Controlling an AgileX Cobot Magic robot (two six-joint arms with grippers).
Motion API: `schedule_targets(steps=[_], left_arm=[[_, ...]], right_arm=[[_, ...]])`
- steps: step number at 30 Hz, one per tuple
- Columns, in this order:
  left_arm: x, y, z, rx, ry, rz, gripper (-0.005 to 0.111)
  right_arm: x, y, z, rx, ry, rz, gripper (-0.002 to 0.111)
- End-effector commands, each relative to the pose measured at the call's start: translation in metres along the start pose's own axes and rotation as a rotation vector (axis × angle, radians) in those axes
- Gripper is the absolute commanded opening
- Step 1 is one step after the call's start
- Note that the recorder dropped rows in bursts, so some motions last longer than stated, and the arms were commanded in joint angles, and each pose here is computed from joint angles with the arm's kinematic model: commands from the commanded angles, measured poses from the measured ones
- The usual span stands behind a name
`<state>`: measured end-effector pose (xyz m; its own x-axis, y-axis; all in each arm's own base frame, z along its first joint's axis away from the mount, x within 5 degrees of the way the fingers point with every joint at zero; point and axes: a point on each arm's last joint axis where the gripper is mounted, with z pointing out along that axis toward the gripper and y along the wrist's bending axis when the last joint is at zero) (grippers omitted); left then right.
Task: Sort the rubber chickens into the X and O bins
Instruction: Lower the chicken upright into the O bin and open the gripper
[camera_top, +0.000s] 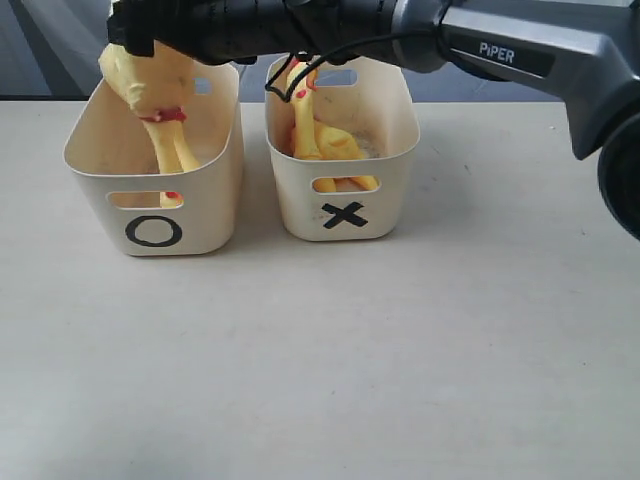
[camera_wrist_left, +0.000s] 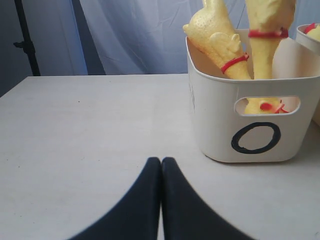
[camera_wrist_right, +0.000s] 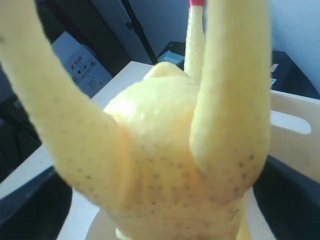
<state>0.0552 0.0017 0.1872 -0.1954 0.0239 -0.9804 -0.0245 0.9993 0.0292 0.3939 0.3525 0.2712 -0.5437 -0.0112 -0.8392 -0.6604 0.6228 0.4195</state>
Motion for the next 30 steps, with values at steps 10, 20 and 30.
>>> schedule_targets(steps=[10,20,30], left_arm=[[-0.002,0.000,-0.001,0.006,-0.014,-0.008,0.000],[-0.002,0.000,-0.001,0.006,-0.014,-0.008,0.000],[-0.002,0.000,-0.001,0.006,-0.014,-0.008,0.000]], right_arm=[[-0.015,0.016,-0.023,-0.036,0.067,-0.179,0.102],[0.012,0.030,-0.069,-0.118,0.629,-0.516,0.102],[0.026,0.015,-0.091,0.077,0.870,-0.412,0.027]])
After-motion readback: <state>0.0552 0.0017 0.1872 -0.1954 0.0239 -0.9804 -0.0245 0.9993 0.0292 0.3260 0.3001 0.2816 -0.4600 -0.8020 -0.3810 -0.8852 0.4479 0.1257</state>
